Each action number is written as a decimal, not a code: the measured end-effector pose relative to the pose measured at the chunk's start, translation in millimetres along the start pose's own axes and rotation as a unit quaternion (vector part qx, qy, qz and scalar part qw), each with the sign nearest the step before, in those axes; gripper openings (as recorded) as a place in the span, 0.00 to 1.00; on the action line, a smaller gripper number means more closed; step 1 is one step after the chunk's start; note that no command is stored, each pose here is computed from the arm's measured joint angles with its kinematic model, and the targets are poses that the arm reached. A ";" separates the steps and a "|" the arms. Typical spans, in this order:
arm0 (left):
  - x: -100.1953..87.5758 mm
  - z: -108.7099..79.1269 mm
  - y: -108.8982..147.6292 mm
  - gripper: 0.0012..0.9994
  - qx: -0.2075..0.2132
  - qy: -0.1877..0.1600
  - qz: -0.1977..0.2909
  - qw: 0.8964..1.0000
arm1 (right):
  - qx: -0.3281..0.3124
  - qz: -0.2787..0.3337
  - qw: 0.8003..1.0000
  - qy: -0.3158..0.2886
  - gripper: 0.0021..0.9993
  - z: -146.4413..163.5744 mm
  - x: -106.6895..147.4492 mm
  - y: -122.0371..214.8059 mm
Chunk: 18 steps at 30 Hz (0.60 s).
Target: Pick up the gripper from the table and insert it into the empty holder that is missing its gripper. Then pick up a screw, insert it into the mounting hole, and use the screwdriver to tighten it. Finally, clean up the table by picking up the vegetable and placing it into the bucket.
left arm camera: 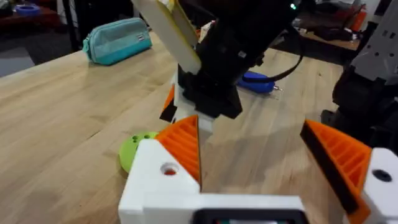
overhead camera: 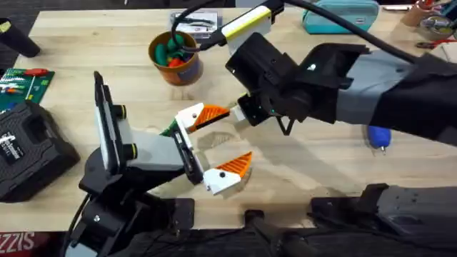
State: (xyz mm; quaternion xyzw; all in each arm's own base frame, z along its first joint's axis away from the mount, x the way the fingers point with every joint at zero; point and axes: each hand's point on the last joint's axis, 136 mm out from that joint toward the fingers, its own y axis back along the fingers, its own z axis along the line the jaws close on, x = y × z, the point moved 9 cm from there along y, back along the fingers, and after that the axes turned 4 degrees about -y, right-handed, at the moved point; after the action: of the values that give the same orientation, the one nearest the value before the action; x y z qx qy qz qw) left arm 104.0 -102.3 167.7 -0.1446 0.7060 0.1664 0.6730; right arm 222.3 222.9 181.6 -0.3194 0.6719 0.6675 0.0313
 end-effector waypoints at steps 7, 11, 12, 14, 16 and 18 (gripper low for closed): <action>0.0 0.0 0.0 0.98 0.000 0.000 0.000 1.000 | 0.000 0.021 1.000 0.006 0.57 5.3 3.7 -16.3; 0.0 0.0 0.0 0.98 0.000 0.000 0.000 1.000 | 0.001 0.026 1.000 0.007 0.57 6.5 4.8 -20.7; 0.0 0.0 0.0 0.98 0.000 0.000 0.000 1.000 | 0.000 0.025 1.000 0.007 0.57 6.6 4.6 -20.8; 0.0 0.0 0.0 0.98 0.000 0.000 0.000 1.000 | -0.001 0.022 1.000 0.006 0.57 7.1 3.6 -20.9; 0.0 0.0 0.0 0.98 0.000 0.000 0.000 1.000 | 0.000 0.024 1.000 0.007 0.57 8.8 3.7 -26.4; 0.0 0.0 0.0 0.98 0.000 0.000 0.000 1.000 | 0.004 0.033 0.999 0.010 0.57 10.9 5.8 -34.8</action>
State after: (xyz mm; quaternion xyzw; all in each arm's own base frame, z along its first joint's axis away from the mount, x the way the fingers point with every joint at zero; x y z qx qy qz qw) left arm 104.0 -102.3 167.7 -0.1447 0.7059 0.1663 0.6732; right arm 230.0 234.0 147.2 -0.3032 0.6849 0.6626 0.0037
